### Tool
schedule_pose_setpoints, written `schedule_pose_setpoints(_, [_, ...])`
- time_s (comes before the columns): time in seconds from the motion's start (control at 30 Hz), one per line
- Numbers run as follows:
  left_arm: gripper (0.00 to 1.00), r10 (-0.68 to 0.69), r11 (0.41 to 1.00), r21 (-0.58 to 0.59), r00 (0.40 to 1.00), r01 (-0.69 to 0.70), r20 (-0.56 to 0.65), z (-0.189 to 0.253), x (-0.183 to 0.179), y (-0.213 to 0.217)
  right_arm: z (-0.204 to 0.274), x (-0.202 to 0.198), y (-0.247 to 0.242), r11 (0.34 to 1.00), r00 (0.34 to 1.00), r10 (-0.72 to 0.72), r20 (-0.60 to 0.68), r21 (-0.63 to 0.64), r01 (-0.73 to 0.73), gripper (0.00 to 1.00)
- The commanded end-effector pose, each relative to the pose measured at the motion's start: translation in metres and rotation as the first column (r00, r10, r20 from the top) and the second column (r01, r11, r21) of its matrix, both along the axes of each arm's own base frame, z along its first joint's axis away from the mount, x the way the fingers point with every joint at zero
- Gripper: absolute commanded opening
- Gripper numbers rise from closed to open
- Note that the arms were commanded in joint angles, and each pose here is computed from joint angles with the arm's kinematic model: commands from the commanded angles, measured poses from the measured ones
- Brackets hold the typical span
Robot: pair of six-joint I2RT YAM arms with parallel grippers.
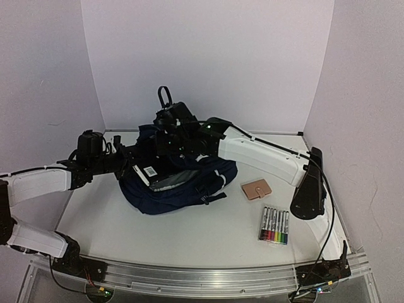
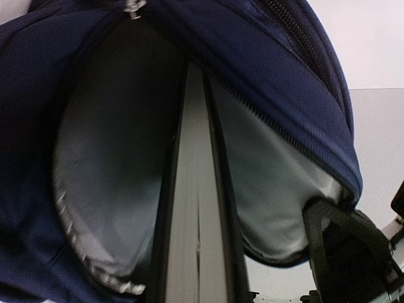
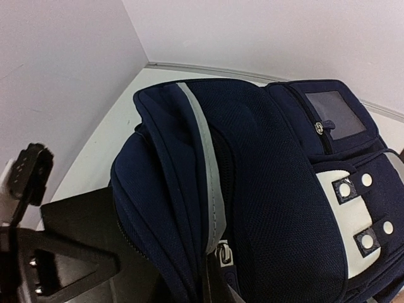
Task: Pack the student bag
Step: Place the book in the student bag.
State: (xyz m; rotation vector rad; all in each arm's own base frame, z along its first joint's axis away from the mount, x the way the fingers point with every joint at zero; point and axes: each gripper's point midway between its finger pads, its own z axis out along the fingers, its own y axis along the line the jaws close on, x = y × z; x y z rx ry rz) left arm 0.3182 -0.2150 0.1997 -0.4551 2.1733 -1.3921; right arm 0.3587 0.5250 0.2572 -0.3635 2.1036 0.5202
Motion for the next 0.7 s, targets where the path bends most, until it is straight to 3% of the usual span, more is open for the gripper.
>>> schedule_pose_setpoints(0.0, [0.0, 0.053, 0.998, -0.04, 0.961, -0.044, 0.27, 0.068, 0.035, -0.01, 0.129, -0.047, 0.04, 0.895, 0.985, 0.132, 0.111, 0.413, -0.167, 0.0])
schedule_pose_setpoints(0.23, [0.02, 0.07, 0.991, 0.088, 0.951, -0.101, 0.3, 0.054, 0.049, -0.021, 0.118, -0.043, 0.038, 0.905, 0.993, 0.074, 0.091, 0.412, -0.105, 0.0])
schedule_pose_setpoints(0.33, [0.19, 0.086, 0.973, 0.187, 0.963, -0.136, 0.255, 0.036, 0.047, -0.009, 0.111, -0.036, 0.028, 0.919, 0.996, 0.012, 0.093, 0.392, -0.048, 0.0])
schedule_pose_setpoints(0.47, [0.5, 0.084, 0.945, 0.297, 0.981, -0.135, 0.176, 0.019, 0.031, 0.006, 0.102, -0.028, 0.017, 0.934, 0.993, -0.056, 0.102, 0.357, 0.016, 0.0])
schedule_pose_setpoints(0.57, [0.65, 0.076, 0.932, 0.344, 0.99, -0.114, 0.121, 0.011, 0.016, 0.015, 0.097, -0.026, 0.015, 0.939, 0.992, -0.072, 0.107, 0.342, 0.032, 0.0])
schedule_pose_setpoints(0.67, [0.73, 0.052, 0.932, 0.355, 0.996, -0.076, 0.077, 0.007, 0.002, 0.017, 0.096, -0.025, 0.016, 0.941, 0.991, -0.073, 0.11, 0.337, 0.032, 0.0])
